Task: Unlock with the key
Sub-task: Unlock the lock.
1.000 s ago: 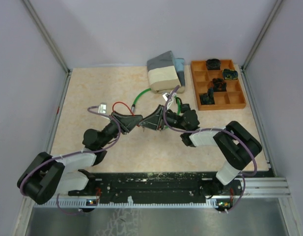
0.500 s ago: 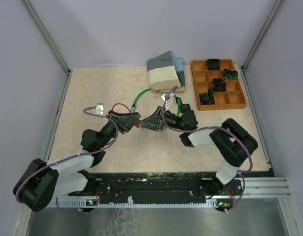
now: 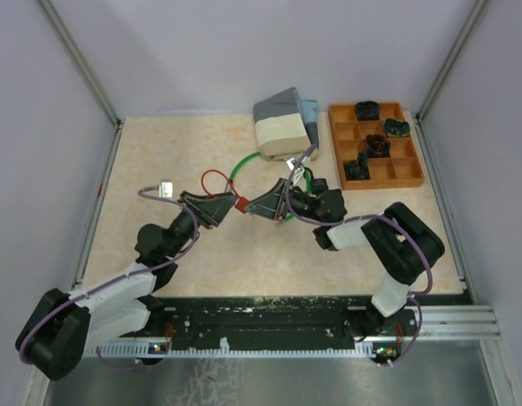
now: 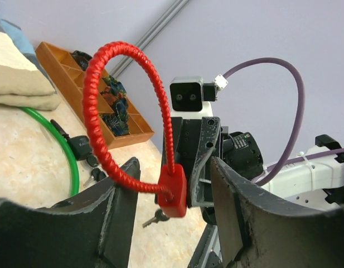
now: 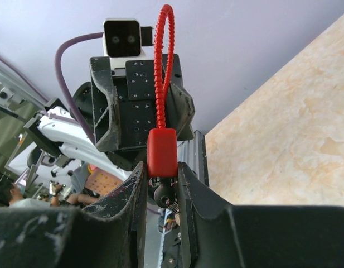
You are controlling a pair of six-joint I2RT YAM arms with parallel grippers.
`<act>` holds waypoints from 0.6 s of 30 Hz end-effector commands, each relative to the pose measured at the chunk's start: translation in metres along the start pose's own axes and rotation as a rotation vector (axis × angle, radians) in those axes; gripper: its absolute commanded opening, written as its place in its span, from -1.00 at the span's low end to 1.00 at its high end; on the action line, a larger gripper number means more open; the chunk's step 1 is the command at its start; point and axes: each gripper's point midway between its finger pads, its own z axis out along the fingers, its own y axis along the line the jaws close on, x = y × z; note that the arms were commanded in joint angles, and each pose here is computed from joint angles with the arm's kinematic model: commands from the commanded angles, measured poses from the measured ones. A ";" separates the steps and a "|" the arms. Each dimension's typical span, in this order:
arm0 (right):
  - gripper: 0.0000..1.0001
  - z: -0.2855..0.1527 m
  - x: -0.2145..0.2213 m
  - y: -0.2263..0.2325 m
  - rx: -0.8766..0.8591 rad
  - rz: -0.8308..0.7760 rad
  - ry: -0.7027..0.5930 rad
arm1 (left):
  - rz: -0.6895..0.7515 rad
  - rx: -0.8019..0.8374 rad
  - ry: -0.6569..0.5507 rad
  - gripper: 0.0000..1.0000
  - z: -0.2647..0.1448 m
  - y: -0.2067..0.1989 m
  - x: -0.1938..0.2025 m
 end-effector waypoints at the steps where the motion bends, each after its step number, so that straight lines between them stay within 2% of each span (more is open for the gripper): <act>1: -1.00 -0.006 -0.023 0.020 -0.067 -0.091 -0.077 | -0.022 -0.043 0.001 0.18 -0.008 0.007 0.000; 5: -1.00 -0.008 -0.024 0.021 -0.072 -0.098 -0.075 | -0.029 -0.060 0.012 0.15 -0.009 0.008 0.001; 9: -1.00 -0.007 -0.023 0.023 -0.083 -0.104 -0.067 | -0.038 -0.040 0.019 -0.01 -0.006 0.005 0.002; 18: -1.00 -0.012 -0.010 0.016 -0.068 -0.117 -0.017 | -0.081 0.027 0.009 -0.80 0.001 -0.004 -0.003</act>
